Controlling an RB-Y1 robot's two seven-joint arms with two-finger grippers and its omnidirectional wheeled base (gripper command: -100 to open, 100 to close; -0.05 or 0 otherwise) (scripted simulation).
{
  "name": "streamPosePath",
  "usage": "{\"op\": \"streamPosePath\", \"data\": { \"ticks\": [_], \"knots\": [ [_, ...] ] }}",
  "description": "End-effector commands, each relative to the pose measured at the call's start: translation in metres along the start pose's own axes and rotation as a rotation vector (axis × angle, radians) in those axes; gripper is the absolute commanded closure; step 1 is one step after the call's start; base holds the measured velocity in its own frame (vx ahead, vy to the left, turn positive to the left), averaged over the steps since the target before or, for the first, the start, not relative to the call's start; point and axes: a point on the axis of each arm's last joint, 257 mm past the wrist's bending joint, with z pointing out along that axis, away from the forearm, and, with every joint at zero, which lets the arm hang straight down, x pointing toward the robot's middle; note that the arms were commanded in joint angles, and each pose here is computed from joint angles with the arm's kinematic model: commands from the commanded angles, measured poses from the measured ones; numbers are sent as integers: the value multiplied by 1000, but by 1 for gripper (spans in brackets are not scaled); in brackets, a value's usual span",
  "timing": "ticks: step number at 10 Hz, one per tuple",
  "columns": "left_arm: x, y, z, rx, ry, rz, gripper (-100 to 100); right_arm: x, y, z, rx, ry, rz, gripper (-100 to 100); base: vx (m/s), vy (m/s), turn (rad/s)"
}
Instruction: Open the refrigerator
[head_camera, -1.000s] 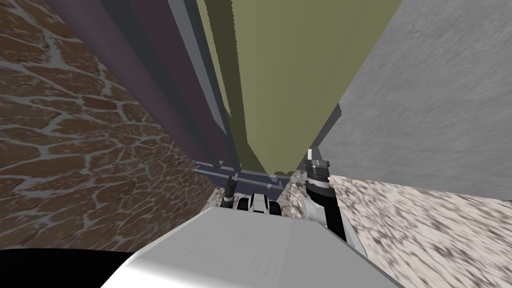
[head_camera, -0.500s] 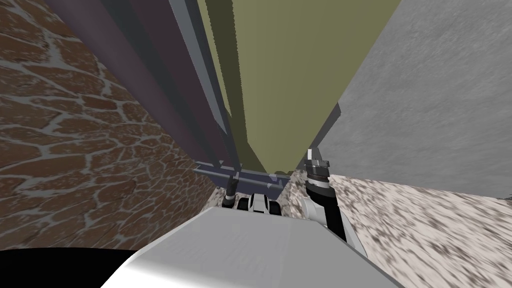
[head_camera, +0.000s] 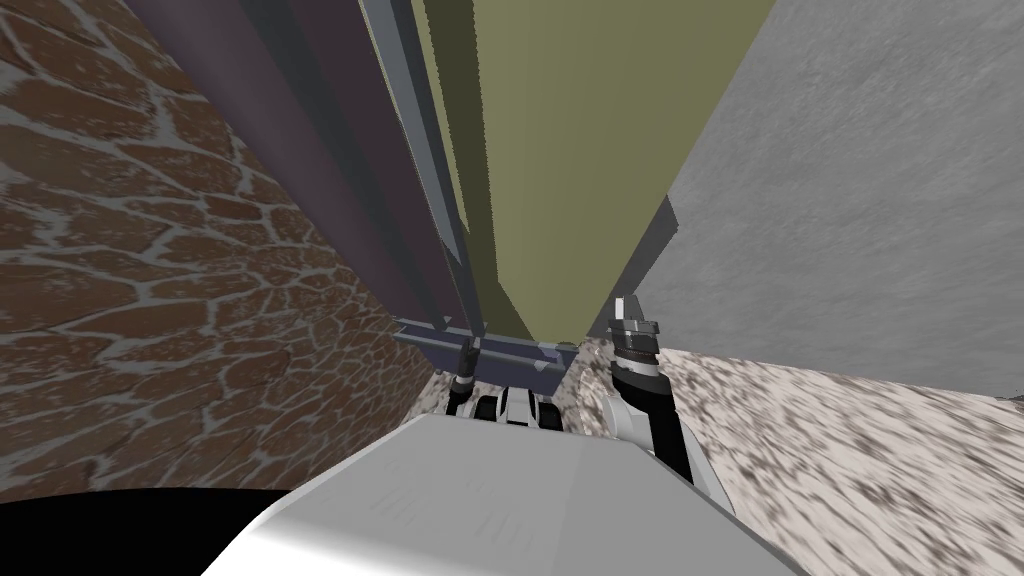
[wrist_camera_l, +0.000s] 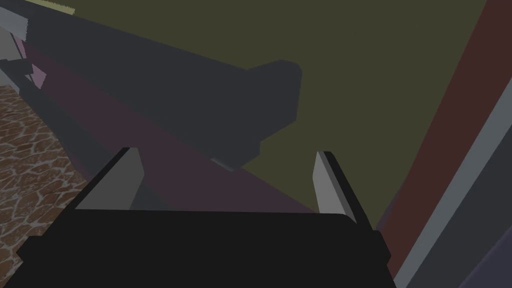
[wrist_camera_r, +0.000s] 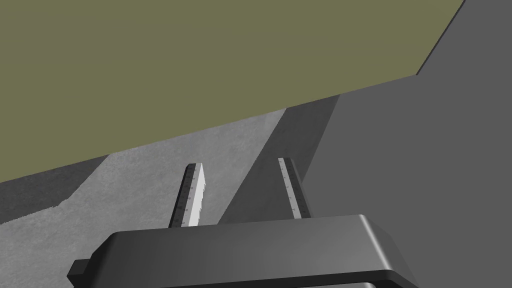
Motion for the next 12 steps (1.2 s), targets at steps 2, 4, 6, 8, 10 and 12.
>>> {"op": "streamPosePath", "data": {
  "ticks": [2,4,6,8,10,12],
  "knots": [
    [0,0,8,3,1,-1,-100,0,0,0,0,0,0,0,-13,0,5],
    [1,-8,-14,1,-2,2,100,0,0,0,0,0,0,0,54,-1,-21],
    [2,-13,-27,1,-4,4,100,0,0,0,0,0,0,0,57,4,-12],
    [2,-18,-41,1,-5,5,100,0,0,0,0,0,0,0,46,1,-13],
    [2,-20,-46,-1,-6,6,100,0,0,0,0,0,0,0,36,-2,-9],
    [-6,-4,-50,-74,3,20,-100,0,0,0,0,0,0,0,0,0,0]
  ]
}}
